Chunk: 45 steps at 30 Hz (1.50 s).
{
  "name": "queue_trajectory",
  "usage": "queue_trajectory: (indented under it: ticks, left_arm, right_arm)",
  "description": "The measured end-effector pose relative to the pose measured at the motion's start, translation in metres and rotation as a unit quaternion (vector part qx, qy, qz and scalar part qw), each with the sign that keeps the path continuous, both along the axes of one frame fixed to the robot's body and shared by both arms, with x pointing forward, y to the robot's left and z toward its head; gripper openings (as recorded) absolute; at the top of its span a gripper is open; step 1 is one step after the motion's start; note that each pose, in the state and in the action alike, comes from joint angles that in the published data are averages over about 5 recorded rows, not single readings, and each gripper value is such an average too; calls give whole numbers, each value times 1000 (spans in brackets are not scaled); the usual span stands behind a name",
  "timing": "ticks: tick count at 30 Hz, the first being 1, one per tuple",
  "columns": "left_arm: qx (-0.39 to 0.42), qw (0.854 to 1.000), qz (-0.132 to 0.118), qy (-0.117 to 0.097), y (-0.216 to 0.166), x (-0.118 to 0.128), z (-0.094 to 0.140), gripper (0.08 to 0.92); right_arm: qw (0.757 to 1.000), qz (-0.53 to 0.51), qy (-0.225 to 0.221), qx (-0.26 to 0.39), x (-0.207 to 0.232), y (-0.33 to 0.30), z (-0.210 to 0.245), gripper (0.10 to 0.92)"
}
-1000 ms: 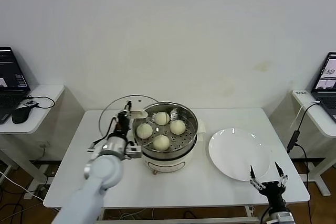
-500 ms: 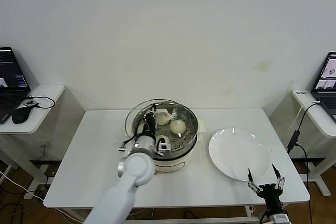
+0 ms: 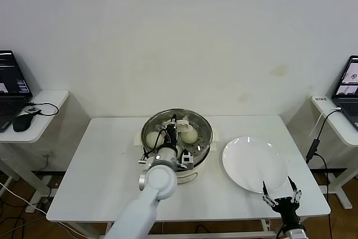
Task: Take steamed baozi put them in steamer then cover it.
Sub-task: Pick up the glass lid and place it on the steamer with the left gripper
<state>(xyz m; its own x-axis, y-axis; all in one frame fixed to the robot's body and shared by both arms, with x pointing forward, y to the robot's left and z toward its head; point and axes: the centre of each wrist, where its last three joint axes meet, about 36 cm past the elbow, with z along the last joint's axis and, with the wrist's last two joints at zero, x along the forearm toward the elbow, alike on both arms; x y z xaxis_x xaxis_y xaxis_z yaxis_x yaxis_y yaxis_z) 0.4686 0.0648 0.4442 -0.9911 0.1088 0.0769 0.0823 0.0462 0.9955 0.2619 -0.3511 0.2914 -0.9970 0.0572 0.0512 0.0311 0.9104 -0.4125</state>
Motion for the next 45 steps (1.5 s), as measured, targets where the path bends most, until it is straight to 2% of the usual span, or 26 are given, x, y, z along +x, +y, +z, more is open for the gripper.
queue_trajectory:
  ticks: [20, 41, 45]
  left_arm:
    - [5, 1000, 10, -9, 3, 15, -5, 143]
    - [1, 1000, 8, -5, 3, 10, -16, 143]
    - [-1, 1000, 7, -6, 3, 7, -16, 209]
  right_arm:
    - [1000, 2, 4, -6, -6, -2, -2, 823]
    - [1000, 7, 7, -9, -10, -1, -4, 823]
    - [1000, 8, 8, -9, -10, 0, -4, 823]
